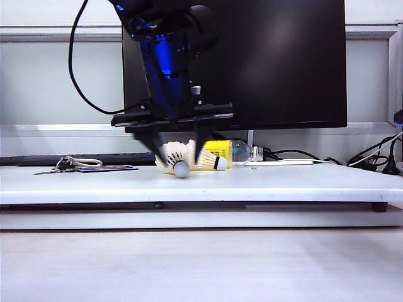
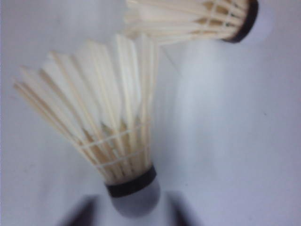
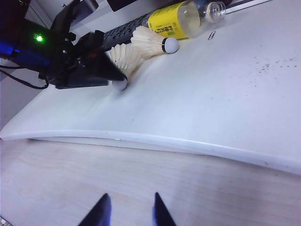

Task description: Stack the badminton balls on the table vertically.

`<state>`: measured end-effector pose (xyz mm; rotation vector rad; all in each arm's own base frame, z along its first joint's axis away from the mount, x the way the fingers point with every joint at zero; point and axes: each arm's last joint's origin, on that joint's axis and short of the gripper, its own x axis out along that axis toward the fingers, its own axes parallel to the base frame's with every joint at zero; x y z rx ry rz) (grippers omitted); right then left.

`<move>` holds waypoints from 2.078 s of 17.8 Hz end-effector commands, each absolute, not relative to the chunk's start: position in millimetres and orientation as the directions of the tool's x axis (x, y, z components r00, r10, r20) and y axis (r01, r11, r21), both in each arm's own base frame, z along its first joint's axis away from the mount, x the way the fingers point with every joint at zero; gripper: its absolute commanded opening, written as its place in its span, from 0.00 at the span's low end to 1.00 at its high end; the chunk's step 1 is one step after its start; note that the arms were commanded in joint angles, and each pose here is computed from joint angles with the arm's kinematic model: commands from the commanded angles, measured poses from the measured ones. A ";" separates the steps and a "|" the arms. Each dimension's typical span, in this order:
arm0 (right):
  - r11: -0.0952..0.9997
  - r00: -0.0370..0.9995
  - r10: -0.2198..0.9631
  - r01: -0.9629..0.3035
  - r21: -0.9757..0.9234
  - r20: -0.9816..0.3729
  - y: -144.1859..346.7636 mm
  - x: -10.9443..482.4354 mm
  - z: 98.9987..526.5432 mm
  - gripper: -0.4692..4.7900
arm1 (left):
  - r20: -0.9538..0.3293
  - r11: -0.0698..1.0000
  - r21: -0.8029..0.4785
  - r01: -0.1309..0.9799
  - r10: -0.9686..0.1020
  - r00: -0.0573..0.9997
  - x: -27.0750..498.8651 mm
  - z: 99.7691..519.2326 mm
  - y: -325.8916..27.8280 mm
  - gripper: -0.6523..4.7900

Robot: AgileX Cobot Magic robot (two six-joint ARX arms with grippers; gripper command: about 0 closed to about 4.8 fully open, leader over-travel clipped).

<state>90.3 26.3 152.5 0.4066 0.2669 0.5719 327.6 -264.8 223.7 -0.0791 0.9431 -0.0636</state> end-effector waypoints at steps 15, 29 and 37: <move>0.749 0.792 0.597 -0.495 0.441 -0.125 28.5 89.3 154.0 0.32 | -0.776 1.000 -0.010 0.000 -0.008 0.631 318.3 217.0 -279.0 0.52; 0.748 0.791 0.599 -0.496 0.441 -0.125 28.7 89.2 154.0 0.32 | -0.768 1.000 0.011 -0.027 0.026 0.640 318.2 214.2 -279.2 0.44; 0.735 0.777 0.617 -0.513 0.444 -0.123 29.3 88.8 154.0 0.32 | -0.768 1.000 0.014 -0.028 0.029 0.639 318.2 214.1 -279.1 0.38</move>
